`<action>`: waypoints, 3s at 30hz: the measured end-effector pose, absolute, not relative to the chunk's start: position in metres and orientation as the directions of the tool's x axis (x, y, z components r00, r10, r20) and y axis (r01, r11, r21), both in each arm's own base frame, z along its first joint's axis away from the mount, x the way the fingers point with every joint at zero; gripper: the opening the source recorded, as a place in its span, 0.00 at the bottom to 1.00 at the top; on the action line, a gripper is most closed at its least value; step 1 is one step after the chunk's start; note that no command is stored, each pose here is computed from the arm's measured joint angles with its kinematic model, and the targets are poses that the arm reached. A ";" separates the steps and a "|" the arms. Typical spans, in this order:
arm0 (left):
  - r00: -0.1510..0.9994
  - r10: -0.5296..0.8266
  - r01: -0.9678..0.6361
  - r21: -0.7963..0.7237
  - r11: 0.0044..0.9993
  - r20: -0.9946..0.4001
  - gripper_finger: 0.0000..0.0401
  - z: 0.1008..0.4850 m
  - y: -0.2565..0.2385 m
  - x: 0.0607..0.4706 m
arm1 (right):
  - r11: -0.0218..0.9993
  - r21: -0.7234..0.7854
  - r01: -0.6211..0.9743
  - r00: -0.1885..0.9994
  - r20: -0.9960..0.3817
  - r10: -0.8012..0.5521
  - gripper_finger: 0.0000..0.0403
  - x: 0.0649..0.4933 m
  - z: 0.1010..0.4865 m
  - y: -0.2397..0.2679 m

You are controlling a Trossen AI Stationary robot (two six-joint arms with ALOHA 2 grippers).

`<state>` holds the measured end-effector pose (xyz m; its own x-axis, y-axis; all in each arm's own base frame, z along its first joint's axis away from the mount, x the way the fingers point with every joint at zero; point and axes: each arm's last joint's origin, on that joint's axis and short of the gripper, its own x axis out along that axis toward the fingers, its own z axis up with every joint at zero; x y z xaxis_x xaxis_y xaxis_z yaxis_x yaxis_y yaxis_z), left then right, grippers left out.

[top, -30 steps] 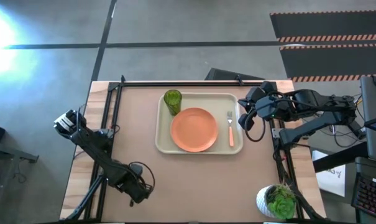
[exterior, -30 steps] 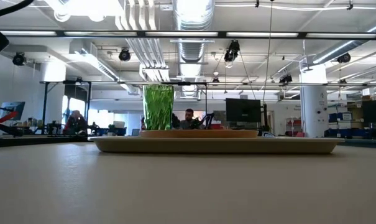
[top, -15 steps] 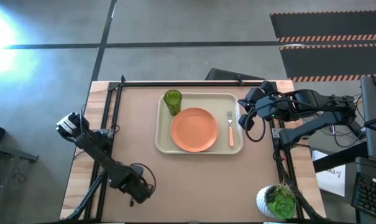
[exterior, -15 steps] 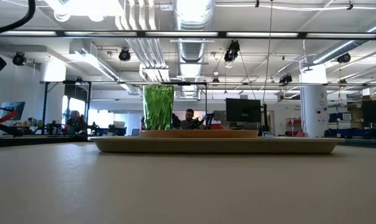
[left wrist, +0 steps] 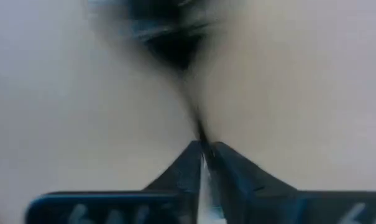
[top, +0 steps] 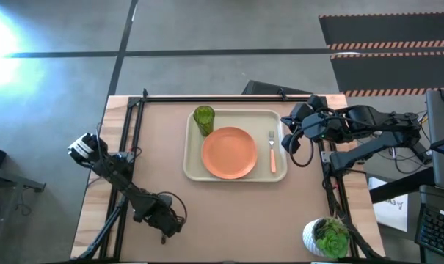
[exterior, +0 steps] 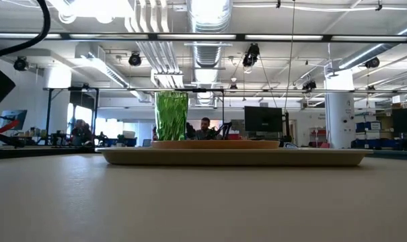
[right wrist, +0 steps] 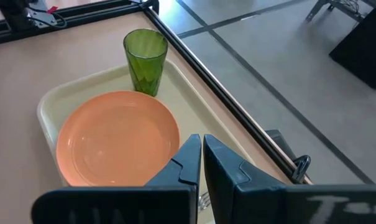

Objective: Pick and place plate/cup/fork/spoon on tray
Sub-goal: Put the black spoon on the light brown serving tray to the right of the orange plate

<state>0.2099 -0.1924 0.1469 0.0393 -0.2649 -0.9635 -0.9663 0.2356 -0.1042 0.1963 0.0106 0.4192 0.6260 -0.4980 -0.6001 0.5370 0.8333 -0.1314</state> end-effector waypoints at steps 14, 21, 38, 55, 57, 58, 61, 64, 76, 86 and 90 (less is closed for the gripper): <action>0.418 -0.047 -0.843 -0.407 0.353 -0.907 0.00 0.160 -0.147 0.270 | 0.833 -0.129 0.538 0.628 -0.598 -0.498 0.02 0.197 0.419 0.011; 0.576 -0.071 -0.716 -0.545 0.437 -0.814 0.00 0.154 -0.119 0.316 | 0.834 -0.127 0.537 0.629 -0.599 -0.496 0.02 0.196 0.420 0.011; 0.554 -0.284 -0.537 -0.597 0.596 -0.782 0.00 0.137 -0.138 0.364 | 0.833 -0.111 0.541 0.644 -0.582 -0.496 0.02 0.188 0.424 0.009; 0.588 -0.279 -0.508 -0.615 0.604 -0.760 0.10 0.145 -0.137 0.370 | 0.845 -0.098 0.526 0.650 -0.594 -0.474 0.02 0.189 0.424 0.010; 0.593 -0.278 -0.505 -0.618 0.603 -0.756 0.11 0.147 -0.136 0.372 | 0.845 -0.098 0.526 0.650 -0.594 -0.473 0.02 0.189 0.424 0.010; 0.595 -0.274 -0.505 -0.617 0.603 -0.755 0.11 0.147 -0.136 0.372 | 0.846 -0.096 0.524 0.651 -0.595 -0.471 0.02 0.189 0.424 0.010; 0.606 -0.268 -0.502 -0.622 0.601 -0.749 0.11 0.151 -0.134 0.374 | 0.860 -0.077 0.505 0.660 -0.608 -0.442 0.02 0.189 0.423 0.011; 0.622 -0.265 -0.469 -0.622 0.627 -0.736 0.11 0.157 -0.133 0.376 | 0.875 -0.049 0.482 0.675 -0.615 -0.406 0.02 0.190 0.424 0.012; 0.785 0.046 -0.421 -0.476 0.772 -0.618 0.01 0.262 -0.108 0.335 | 0.932 0.043 0.361 0.639 -0.739 -0.213 0.02 0.217 0.393 0.042; 0.852 0.317 -0.457 -0.297 0.838 -0.417 0.00 0.351 -0.079 0.250 | 0.938 0.071 0.340 0.579 -0.802 -0.149 0.02 0.254 0.353 0.090; 0.850 0.373 -0.470 -0.215 0.856 -0.371 0.00 0.368 -0.067 0.223 | 0.918 0.153 0.367 0.613 -0.781 -0.115 0.02 0.275 0.340 0.110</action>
